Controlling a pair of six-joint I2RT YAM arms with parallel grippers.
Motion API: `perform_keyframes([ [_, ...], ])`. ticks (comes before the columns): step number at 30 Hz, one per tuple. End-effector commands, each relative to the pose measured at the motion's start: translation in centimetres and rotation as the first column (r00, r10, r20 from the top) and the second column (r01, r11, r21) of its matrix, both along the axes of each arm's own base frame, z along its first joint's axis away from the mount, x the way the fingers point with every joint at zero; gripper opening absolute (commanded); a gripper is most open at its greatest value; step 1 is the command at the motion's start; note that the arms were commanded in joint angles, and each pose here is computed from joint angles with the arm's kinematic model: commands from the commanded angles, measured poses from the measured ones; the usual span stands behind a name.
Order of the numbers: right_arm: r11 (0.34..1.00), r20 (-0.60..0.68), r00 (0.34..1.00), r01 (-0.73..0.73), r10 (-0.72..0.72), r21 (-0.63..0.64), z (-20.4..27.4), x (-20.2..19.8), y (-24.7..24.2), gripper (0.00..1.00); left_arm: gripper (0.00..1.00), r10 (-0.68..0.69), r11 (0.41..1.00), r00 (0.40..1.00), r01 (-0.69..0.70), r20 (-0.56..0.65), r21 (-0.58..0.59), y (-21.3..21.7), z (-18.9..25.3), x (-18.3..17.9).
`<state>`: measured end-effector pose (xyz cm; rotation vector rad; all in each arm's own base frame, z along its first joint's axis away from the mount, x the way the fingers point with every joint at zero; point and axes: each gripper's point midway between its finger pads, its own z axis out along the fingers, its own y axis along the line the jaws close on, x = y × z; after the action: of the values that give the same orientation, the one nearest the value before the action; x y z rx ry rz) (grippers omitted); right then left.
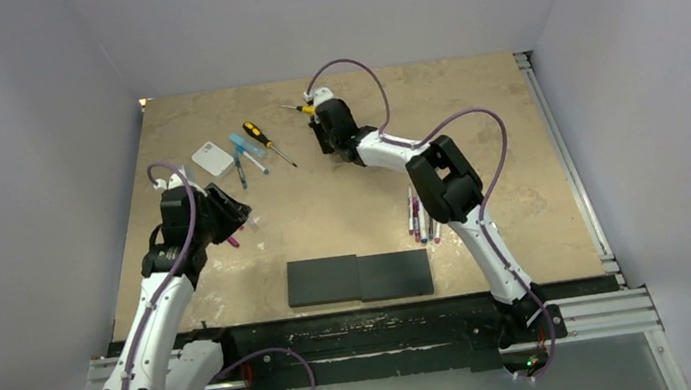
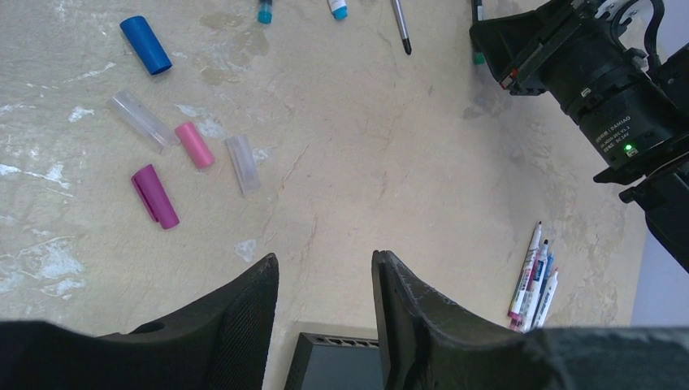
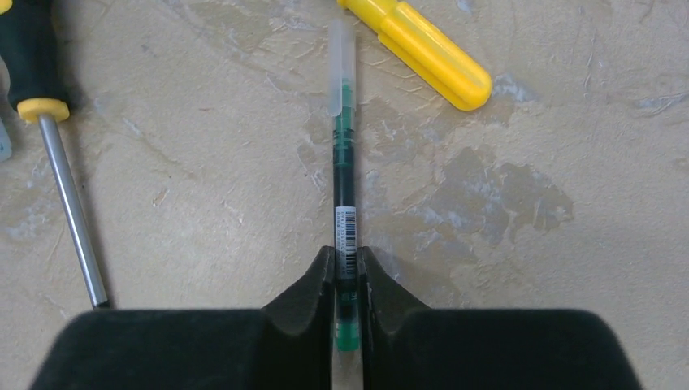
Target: Open the pen caps
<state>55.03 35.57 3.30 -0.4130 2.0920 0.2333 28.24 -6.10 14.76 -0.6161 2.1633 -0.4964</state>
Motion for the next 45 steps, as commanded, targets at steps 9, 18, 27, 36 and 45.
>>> perform_keyframes([
  [9,0.997,-0.076,0.996,-0.053,0.049,-0.053,2.2,-9.5,-2.0,0.0,0.44,-0.044,0.996,0.996,0.05,0.074,-0.072,-1.6,1.4,0.4],
  [18,0.994,-0.294,0.956,-0.029,-0.005,-0.11,0.4,-18.1,-7.6,0.0,0.43,-0.071,0.989,0.993,0.082,0.094,-0.121,-2.9,1.6,1.2],
  [27,0.987,-0.353,0.935,-0.091,0.039,-0.134,0.9,-20.5,-8.4,0.42,0.42,-0.108,0.985,0.99,0.118,0.088,-0.124,-4.4,1.1,1.3],
  [36,0.985,-0.332,0.942,-0.095,0.041,-0.146,0.7,-18.2,-6.8,0.49,0.42,-0.139,0.982,0.987,0.148,0.078,-0.116,-5.5,0.8,1.0],
  [45,0.974,-0.394,0.918,-0.124,0.04,-0.189,-2.8,-17.9,-6.3,0.35,0.42,-0.155,0.98,0.985,0.163,0.077,-0.118,-6.1,0.7,0.6],
])
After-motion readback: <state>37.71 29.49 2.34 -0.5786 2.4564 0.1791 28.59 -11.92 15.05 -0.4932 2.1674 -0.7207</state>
